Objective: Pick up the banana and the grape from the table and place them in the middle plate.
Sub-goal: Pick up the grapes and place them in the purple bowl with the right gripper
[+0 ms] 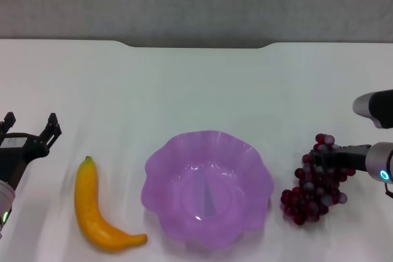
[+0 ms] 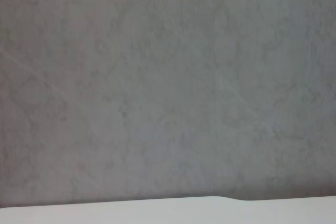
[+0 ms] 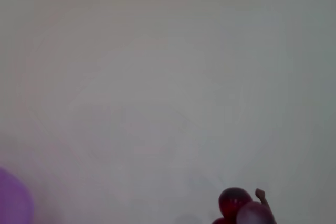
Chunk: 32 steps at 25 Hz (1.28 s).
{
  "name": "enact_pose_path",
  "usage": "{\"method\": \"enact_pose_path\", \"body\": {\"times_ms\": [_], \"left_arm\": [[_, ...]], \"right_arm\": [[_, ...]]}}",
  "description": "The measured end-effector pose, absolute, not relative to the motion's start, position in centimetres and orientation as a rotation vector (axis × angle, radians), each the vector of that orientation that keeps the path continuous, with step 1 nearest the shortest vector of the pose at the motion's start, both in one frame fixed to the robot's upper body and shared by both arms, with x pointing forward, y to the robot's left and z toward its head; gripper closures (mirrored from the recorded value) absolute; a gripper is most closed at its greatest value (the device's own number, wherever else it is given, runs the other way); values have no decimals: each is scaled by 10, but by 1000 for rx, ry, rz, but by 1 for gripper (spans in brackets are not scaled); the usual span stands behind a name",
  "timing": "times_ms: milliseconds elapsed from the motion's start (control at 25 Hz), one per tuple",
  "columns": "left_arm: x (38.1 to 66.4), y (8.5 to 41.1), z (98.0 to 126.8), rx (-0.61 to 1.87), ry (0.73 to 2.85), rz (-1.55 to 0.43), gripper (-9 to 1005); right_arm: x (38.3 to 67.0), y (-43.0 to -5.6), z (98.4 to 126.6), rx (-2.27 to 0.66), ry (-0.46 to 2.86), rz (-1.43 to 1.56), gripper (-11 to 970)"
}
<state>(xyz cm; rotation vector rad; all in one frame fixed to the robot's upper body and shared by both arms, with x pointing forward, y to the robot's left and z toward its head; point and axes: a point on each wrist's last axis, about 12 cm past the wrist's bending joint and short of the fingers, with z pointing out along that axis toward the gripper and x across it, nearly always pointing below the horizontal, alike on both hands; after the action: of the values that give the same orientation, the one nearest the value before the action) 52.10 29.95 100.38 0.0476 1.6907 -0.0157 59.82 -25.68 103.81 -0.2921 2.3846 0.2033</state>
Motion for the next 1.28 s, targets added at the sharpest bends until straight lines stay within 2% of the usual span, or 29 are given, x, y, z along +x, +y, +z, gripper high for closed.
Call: {"method": "enact_pose_path", "body": {"times_ms": [520,1280], "left_arm": [[520,301,1003,38,1695,-13,103],[520,300,1003,42,1694,-15,102]], "right_arm": [[583,-255,1024,-326,2295,128,460],[582,-247,1023,-320,2255,138,508]]}}
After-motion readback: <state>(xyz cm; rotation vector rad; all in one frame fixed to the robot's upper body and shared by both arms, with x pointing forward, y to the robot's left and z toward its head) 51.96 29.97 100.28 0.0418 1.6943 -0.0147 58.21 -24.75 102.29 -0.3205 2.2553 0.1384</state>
